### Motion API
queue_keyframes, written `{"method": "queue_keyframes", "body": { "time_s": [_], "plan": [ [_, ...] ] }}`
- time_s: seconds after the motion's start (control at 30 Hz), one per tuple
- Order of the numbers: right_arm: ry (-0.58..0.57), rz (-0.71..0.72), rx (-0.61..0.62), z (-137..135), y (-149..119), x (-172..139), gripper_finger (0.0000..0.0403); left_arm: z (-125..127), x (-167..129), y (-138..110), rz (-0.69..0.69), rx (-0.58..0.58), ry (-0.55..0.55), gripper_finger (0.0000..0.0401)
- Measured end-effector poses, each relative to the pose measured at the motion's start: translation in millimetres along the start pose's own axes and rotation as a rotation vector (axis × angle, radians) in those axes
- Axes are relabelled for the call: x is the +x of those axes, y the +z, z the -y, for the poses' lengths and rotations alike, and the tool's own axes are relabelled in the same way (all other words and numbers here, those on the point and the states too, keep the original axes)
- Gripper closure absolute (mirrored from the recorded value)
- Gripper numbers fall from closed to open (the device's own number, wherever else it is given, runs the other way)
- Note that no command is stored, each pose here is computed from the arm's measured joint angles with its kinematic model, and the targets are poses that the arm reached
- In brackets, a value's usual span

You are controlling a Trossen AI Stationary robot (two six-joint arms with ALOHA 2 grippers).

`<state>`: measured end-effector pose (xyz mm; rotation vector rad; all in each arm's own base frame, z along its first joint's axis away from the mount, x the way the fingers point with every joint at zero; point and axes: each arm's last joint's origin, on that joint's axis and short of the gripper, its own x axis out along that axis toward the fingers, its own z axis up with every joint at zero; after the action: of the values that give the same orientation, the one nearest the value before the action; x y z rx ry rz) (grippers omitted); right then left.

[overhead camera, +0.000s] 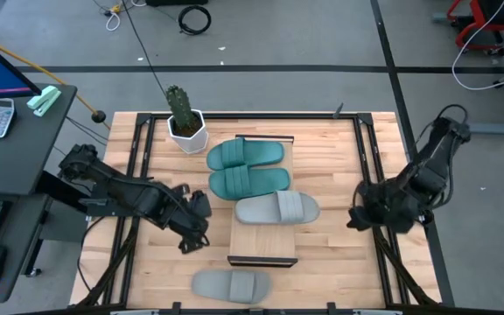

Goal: Pick and place slides into the shelf
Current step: Put the gray slide on the shelf

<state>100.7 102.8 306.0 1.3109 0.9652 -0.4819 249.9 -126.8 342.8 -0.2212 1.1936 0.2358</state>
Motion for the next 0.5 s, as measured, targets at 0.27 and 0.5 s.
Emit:
{"method": "queue_keyframes", "body": {
  "time_s": [0.27,0.5],
  "plan": [
    [-0.019,0.015,-0.113,3.9,-24.0,8.4,0.0251,20.9,12.4,7.2,-0.010,-0.033,-0.142,0.0369],
    [-0.032,0.016,-0.224,11.8,-55.0,18.7,0.0251,47.2,44.3,4.1,-0.227,-0.028,-0.259,0.0352]
  ]
}}
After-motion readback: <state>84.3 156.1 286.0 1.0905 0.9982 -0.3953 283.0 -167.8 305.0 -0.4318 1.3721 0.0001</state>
